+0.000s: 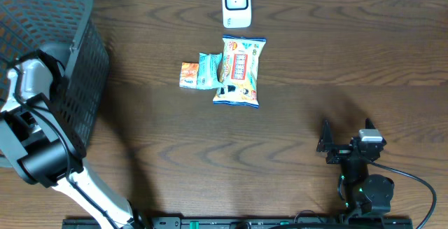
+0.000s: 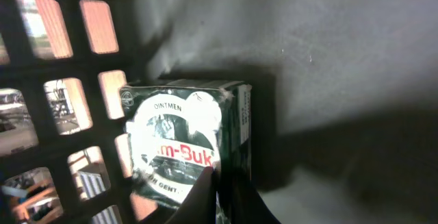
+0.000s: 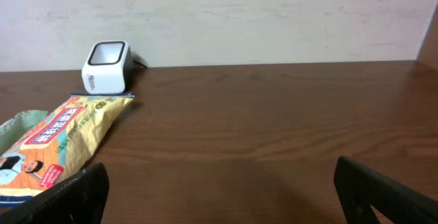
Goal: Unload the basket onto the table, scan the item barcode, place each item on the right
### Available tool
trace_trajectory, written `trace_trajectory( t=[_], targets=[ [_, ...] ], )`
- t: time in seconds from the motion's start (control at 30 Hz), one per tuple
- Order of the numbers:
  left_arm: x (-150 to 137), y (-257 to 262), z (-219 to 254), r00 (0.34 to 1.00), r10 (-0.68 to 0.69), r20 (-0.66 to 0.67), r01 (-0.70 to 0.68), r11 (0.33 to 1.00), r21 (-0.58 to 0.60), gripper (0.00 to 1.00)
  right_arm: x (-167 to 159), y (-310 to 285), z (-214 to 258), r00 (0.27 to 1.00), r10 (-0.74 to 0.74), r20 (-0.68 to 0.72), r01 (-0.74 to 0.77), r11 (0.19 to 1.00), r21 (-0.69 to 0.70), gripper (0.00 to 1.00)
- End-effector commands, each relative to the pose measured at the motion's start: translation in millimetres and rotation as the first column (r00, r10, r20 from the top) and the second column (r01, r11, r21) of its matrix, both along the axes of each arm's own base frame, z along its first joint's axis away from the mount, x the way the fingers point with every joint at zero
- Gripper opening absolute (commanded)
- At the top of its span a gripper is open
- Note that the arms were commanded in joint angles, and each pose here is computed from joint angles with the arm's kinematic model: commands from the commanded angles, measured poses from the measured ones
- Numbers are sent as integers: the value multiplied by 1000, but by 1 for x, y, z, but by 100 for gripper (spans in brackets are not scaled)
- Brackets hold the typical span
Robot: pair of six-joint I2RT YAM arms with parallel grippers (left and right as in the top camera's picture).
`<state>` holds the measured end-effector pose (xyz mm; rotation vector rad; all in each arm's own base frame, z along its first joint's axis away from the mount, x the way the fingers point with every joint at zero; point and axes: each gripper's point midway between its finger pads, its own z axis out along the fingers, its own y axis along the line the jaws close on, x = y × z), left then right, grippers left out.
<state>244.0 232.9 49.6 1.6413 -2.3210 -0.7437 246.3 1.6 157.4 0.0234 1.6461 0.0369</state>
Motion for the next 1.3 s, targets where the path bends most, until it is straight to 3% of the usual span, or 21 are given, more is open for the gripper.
trace_trajectory(
  t=[0.0, 0.2, 0.23, 0.27, 0.3, 0.37, 0.8, 1.27],
  targets=[
    [23, 11, 54, 987, -19, 159, 13, 999, 41, 7, 0, -1, -1, 1000, -6, 0, 6, 1000, 6, 99],
    [46, 8, 131, 891, -49, 451, -8, 992, 124, 8, 0, -1, -1, 1000, -6, 0, 6, 1000, 6, 99],
    [46, 8, 139, 880, -55, 471, -11, 990, 137, 13, 0, -1, -1, 1000, -6, 0, 6, 1000, 6, 99],
    [46, 8, 143, 874, -59, 483, -13, 989, 145, 24, 0, -1, -1, 1000, -6, 0, 6, 1000, 6, 99],
    [45, 7, 147, 869, -62, 491, -15, 988, 151, 51, 0, -1, -1, 1000, -6, 0, 6, 1000, 6, 99],
    [42, 6, 142, 879, -57, 474, -11, 990, 139, 77, 0, -1, -1, 1000, -6, 0, 6, 1000, 6, 99],
    [29, -1, 70, 953, -16, 304, 4, 999, 39, 80, 0, -1, -1, 1000, -6, 0, 6, 1000, 6, 99],
    [12, 6, 41, 975, 44, 219, -61, 996, 71, 80, 0, -1, -1, 1000, -6, 0, 6, 1000, 6, 99]
  ],
)
